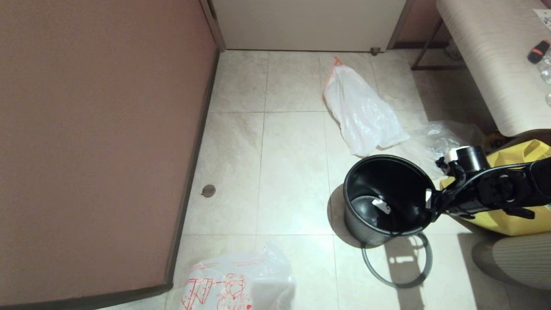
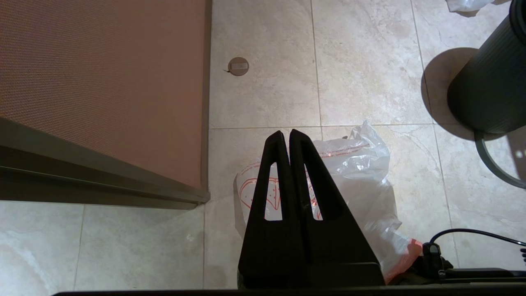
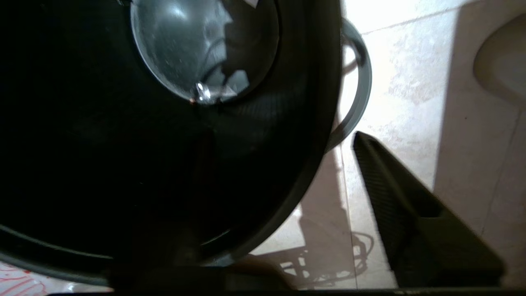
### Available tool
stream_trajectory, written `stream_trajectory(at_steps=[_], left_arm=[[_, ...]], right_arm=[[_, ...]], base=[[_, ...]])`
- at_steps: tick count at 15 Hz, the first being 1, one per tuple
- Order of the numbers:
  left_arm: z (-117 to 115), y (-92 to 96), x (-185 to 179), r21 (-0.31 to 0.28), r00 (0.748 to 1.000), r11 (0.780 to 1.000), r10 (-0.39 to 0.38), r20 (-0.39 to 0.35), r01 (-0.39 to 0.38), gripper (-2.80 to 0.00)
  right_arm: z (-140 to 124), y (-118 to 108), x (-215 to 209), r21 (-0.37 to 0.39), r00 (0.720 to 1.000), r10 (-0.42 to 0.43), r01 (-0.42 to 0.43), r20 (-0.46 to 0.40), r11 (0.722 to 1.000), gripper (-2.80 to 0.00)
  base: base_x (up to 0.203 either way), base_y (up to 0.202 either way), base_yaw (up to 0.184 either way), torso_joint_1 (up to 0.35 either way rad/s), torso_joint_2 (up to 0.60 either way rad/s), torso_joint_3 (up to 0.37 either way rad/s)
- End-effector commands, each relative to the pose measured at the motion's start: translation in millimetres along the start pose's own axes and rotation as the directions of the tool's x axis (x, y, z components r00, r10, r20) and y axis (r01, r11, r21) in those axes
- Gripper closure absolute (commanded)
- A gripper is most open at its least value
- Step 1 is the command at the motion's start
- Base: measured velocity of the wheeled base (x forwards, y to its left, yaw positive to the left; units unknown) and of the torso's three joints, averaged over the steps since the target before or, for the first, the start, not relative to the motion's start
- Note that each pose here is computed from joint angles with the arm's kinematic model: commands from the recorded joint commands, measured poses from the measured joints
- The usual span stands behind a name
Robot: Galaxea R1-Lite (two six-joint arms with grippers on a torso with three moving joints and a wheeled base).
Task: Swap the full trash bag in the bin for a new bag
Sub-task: Pick up a new trash bag
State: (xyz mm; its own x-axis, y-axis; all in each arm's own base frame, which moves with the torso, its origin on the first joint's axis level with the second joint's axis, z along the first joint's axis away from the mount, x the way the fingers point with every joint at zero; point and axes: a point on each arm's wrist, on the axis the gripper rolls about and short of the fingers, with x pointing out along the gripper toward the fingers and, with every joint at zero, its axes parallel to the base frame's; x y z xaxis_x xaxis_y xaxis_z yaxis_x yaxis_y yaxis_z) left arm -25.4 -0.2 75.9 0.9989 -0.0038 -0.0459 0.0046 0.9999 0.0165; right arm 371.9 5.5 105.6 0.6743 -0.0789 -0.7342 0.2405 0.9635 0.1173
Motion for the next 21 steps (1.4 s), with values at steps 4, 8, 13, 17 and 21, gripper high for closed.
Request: stream_trajectory(at_steps=[4,8,13,17,21], left_arm=[[0,0.0,0,0.0,1.0,1.0,0.001,-0.002,-0.001,0.0],[0,0.0,0,0.0,1.0,1.0,0.001,-0.002,-0.001,0.0],[0,0.0,0,0.0,1.0,1.0,0.001,-0.002,-0.001,0.0],[0,0.0,0,0.0,1.0,1.0,0.0,-0.002,0.0,0.0],[0,0.0,0,0.0,1.0,1.0,0.001,-0.002,-0.001,0.0]], right_arm=[[-15,5,31,-0.021,0.997,-0.04,0.039,-0.065,0.999,0.0],[-10,36,-7,-0.055,0.999,0.032,-0.033,-0.01,0.998,0.0],[-25,103,-82,-0.136,0.979,0.2,-0.202,-0.027,0.97,0.0],[-24,145,-81,-0.155,0.961,0.276,-0.276,-0.025,0.948,0.0],[-40,175,-33,-0.187,0.961,0.26,-0.274,-0.096,0.943,0.0]], base=[[0.0,0.0,0.0,0.0,0.0,0.0],[0.0,0.0,0.0,0.0,0.0,0.0],[0.0,0.0,0.0,0.0,0.0,0.0],[0.0,0.0,0.0,0.0,0.0,0.0],[0.0,0.0,0.0,0.0,0.0,0.0]])
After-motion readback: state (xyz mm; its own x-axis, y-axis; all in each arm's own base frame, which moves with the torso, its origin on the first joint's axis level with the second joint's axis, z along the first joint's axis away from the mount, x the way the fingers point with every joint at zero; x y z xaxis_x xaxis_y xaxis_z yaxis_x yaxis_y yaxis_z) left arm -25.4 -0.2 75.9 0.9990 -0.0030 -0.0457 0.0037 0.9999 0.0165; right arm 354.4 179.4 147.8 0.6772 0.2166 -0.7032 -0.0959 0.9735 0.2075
